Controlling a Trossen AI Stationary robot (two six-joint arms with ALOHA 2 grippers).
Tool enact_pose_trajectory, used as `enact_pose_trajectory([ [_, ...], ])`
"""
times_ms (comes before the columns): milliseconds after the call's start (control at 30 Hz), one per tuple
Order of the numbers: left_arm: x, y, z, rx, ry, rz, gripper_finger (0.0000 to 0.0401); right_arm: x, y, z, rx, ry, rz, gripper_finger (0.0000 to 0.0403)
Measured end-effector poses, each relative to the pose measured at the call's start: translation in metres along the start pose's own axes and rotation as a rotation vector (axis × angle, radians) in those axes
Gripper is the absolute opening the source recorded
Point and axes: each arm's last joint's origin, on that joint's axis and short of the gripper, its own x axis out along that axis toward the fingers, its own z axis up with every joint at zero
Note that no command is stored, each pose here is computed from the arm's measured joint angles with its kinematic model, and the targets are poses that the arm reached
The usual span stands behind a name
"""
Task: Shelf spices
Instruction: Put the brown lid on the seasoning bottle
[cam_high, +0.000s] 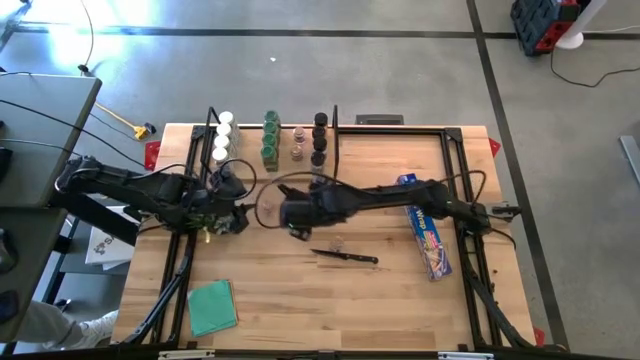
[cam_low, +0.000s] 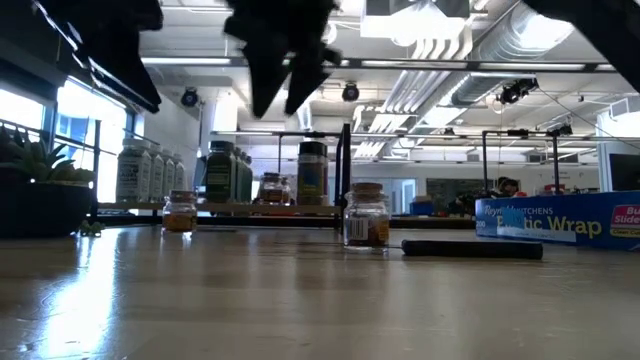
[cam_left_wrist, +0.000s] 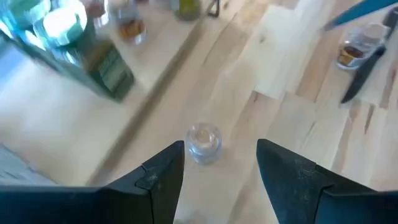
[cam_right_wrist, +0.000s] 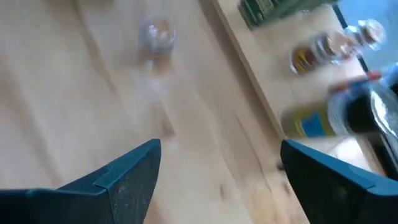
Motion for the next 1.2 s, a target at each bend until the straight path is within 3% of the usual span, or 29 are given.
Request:
enact_pose_trajectory([
  [267,0.049,-0.008,0.006,-0.258,-0.007,-0.027,0.0222,-0.072,0.013,-0.03,0.047,-0.028,-0.02,0.0325],
  [533,0.079,-0.003,0.015,-0.527,0.233,-0.008,0.0254,-0.092,0.035,-0.044,0.024,-0.074,-0.023,0.0326],
  [933,0.113,0.006,0.009,-0.704,0.391,0.127,0.0257,-0.112,0.063,-0.067,-0.019,-0.196,-0.148,0.0326],
  [1200,0.14,0.009,0.004,-0.741,0.422,0.186,0.0257,-0.11,0.061,-0.063,-0.008,-0.219,-0.17,0.0326],
])
